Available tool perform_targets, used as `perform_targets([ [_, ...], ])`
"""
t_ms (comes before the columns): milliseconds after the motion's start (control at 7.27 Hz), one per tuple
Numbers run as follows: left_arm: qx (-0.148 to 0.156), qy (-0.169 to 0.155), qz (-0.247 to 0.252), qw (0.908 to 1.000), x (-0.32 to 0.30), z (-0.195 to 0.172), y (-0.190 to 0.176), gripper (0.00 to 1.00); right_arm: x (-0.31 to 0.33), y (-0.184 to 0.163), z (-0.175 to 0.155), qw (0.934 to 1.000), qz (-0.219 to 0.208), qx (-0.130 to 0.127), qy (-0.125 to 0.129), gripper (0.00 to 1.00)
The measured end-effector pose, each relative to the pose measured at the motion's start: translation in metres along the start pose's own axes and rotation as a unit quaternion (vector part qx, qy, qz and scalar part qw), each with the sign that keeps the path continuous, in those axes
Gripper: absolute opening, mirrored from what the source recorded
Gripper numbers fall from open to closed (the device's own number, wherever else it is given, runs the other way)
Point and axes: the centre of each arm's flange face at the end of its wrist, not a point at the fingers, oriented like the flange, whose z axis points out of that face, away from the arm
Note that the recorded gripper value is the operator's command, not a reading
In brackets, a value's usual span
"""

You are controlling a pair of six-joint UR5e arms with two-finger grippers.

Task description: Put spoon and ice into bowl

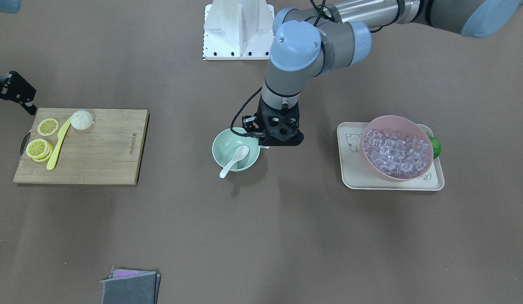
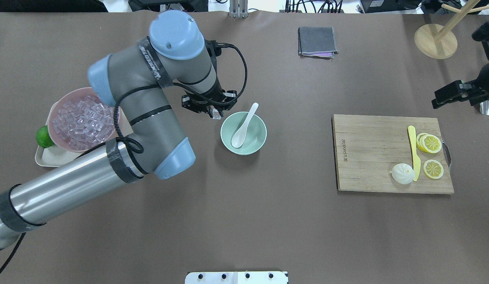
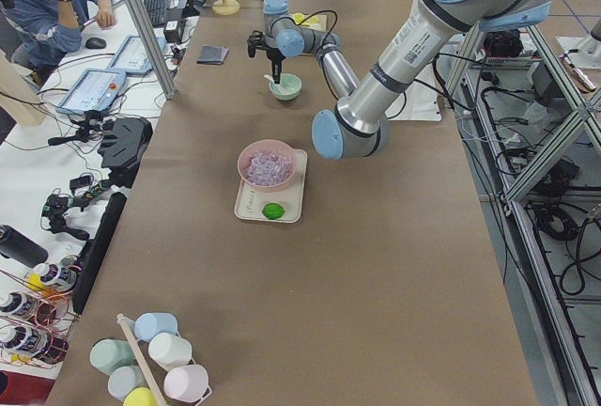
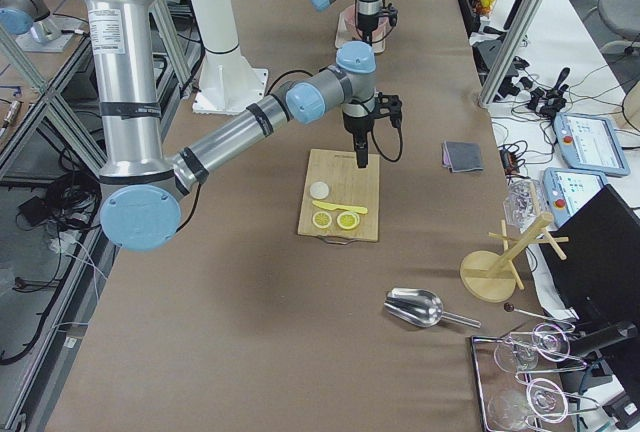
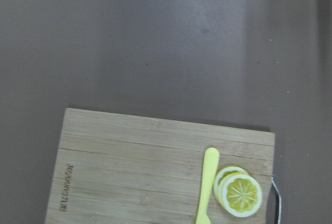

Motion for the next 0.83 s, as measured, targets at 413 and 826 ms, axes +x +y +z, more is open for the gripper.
perform_targets([
  [413,0.004,0.017,0.009,0.9998,0.019,0.028,0.014,0.99,0.038,0.017,0.004,0.9999,-0.004,-0.015,0.004,1.00],
  [826,-0.011,0.027,0.016,0.9994,-0.061,-0.006,-0.001,0.99,0.053,0.016,0.001,0.9998,-0.011,-0.016,-0.001,1.00],
])
